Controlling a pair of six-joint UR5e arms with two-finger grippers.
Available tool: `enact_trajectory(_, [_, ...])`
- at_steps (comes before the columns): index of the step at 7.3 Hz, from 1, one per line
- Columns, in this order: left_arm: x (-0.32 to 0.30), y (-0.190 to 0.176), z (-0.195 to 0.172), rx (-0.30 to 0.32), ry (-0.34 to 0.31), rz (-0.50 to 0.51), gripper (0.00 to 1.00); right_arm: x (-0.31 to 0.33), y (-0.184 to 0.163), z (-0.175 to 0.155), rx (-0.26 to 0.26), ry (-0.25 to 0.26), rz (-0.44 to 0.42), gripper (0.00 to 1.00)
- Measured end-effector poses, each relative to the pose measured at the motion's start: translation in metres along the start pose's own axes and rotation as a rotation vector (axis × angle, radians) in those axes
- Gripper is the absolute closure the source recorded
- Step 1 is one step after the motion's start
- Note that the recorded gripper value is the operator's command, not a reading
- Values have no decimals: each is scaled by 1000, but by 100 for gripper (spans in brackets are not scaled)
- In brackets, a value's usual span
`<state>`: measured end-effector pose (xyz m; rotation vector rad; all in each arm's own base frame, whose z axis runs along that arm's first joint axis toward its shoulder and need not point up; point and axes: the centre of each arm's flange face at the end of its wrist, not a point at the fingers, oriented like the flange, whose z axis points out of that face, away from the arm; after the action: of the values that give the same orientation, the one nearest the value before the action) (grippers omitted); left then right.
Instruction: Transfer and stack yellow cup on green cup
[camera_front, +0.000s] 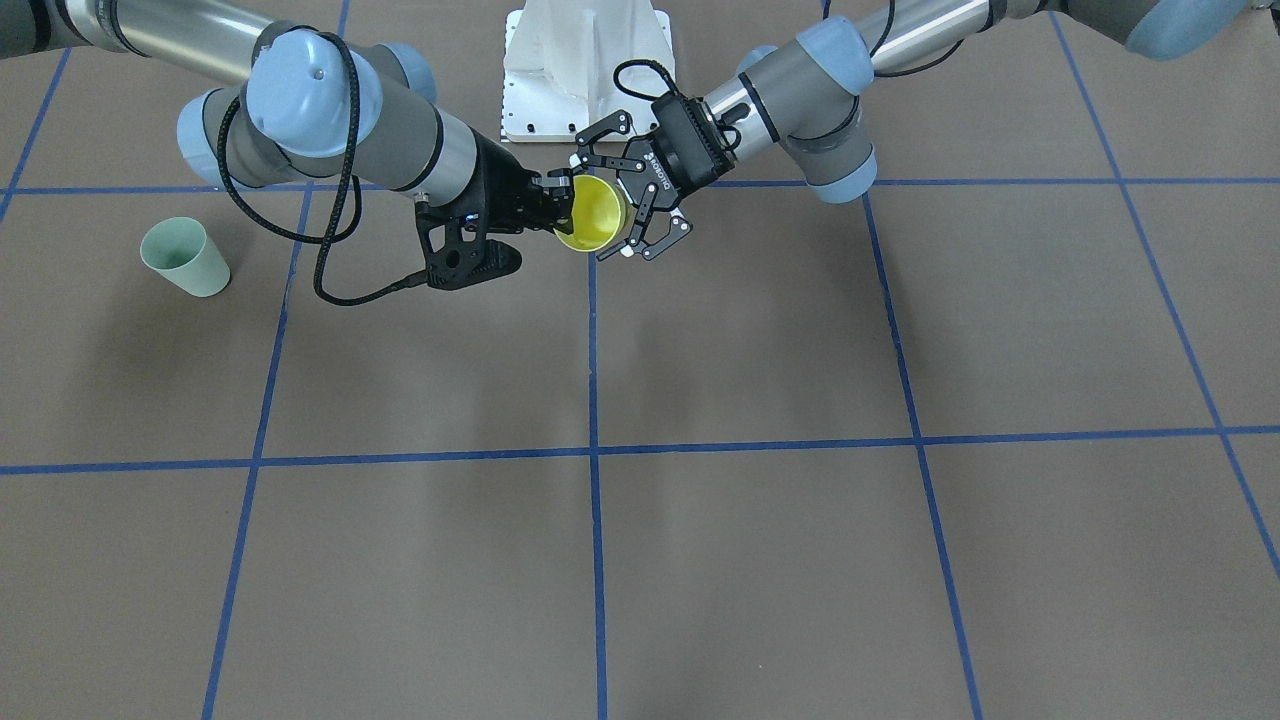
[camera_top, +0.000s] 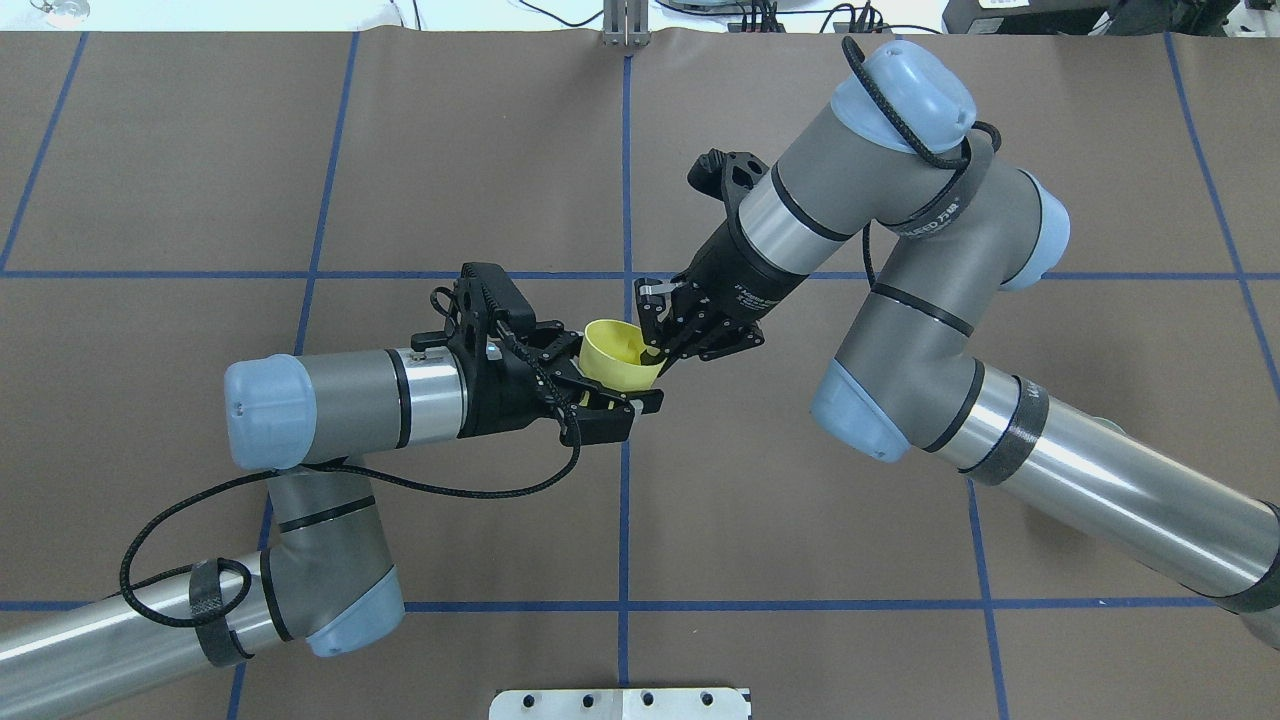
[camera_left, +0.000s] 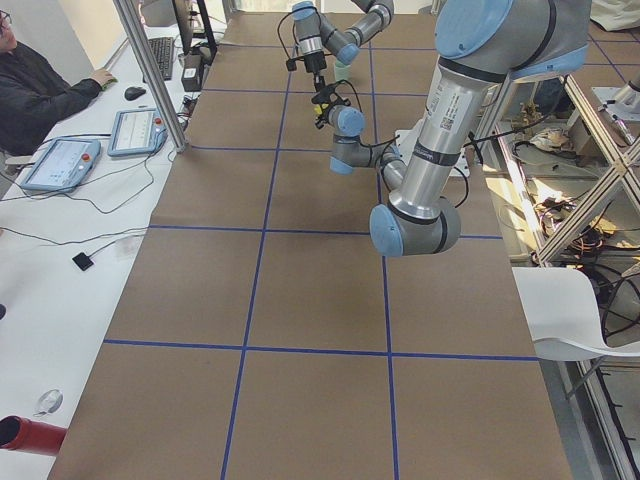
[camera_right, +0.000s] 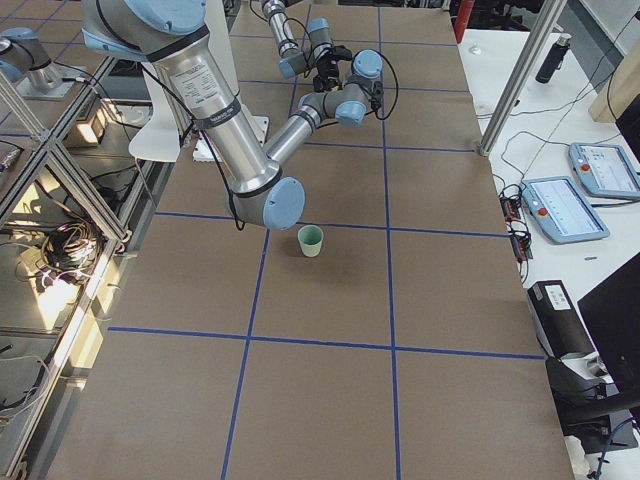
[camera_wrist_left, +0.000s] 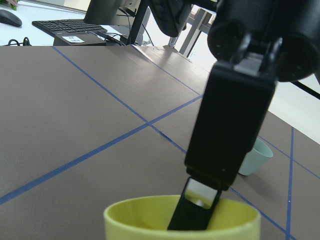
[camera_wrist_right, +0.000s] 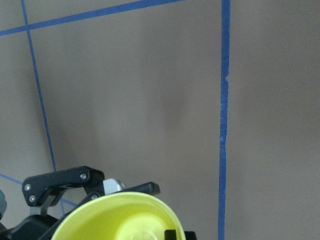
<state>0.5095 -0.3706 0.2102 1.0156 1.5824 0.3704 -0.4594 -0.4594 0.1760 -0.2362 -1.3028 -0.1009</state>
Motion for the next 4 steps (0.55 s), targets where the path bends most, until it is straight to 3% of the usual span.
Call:
enact_trajectory(2, [2, -6, -3, 12, 3, -6, 0, 11, -4, -5, 37, 10, 9, 100])
enact_trajectory(4, [-2, -8, -5, 14, -14, -41, 0, 54, -30, -33, 140, 49, 59, 100])
